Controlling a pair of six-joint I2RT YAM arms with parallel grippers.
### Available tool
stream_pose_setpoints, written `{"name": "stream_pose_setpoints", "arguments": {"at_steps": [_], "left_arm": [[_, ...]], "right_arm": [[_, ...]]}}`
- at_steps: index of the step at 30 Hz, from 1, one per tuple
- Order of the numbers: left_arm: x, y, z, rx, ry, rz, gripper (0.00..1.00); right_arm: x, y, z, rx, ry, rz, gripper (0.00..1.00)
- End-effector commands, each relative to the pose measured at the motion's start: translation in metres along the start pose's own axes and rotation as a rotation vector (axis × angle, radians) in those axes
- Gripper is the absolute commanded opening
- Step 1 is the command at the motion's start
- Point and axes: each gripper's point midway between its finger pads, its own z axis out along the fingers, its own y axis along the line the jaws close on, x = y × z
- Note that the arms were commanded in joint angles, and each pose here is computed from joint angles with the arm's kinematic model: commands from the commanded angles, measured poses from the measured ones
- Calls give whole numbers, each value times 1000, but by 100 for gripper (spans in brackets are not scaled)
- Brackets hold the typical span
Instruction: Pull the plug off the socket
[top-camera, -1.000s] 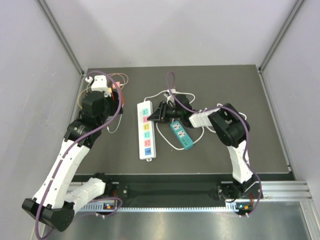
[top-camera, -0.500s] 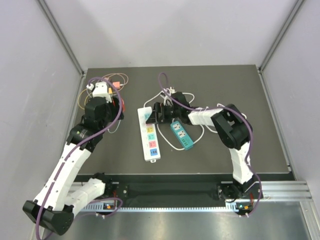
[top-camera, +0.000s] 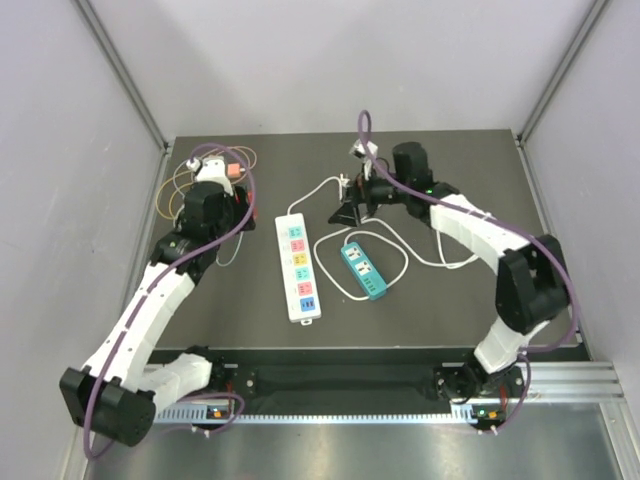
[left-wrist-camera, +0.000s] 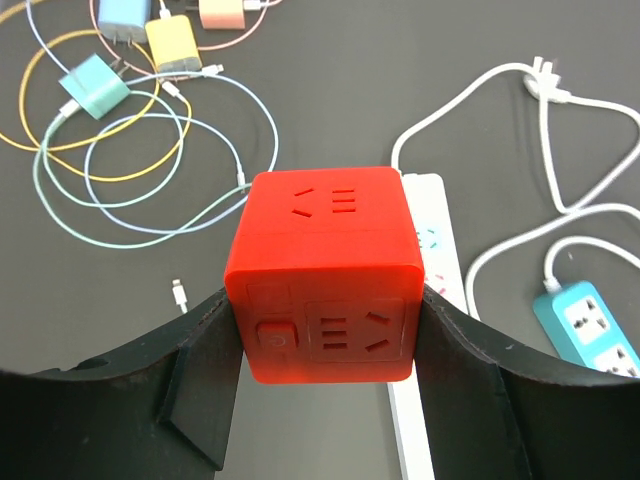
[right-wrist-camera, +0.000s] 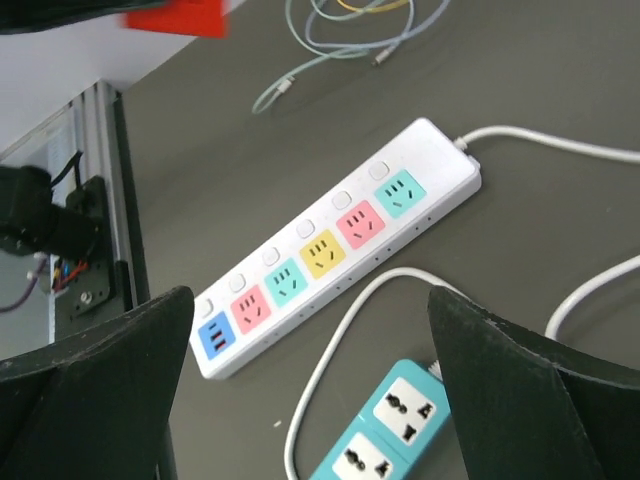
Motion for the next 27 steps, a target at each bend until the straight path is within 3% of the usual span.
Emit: {"name": "stream_pose_setpoints", "arguments": {"at_steps": [1, 6, 11, 15, 17, 21, 27], "left_arm": [[-34, -6, 24, 41, -92, -84, 0], [-42, 22, 82, 34, -75, -249, 0], [-19, 48, 160, 70, 71, -398, 0], [-24, 57, 207, 88, 107, -453, 0], [-32, 68, 219, 68, 102, -486, 0], [-11, 88, 248, 17, 165, -515, 0], [11, 98, 261, 21, 228, -553, 1]], "right_arm": [[-13, 34, -41, -129, -6, -199, 100], [-12, 47, -90, -142, -63, -295, 100], [-14, 53, -121, -73, -127, -421, 100], [-14, 51, -132, -83, -170, -394, 100], [-13, 48, -136, -76, -178, -369, 100], [-15, 45, -140, -78, -202, -359, 100], [-15, 44, -141, -76, -206, -354, 100]]}}
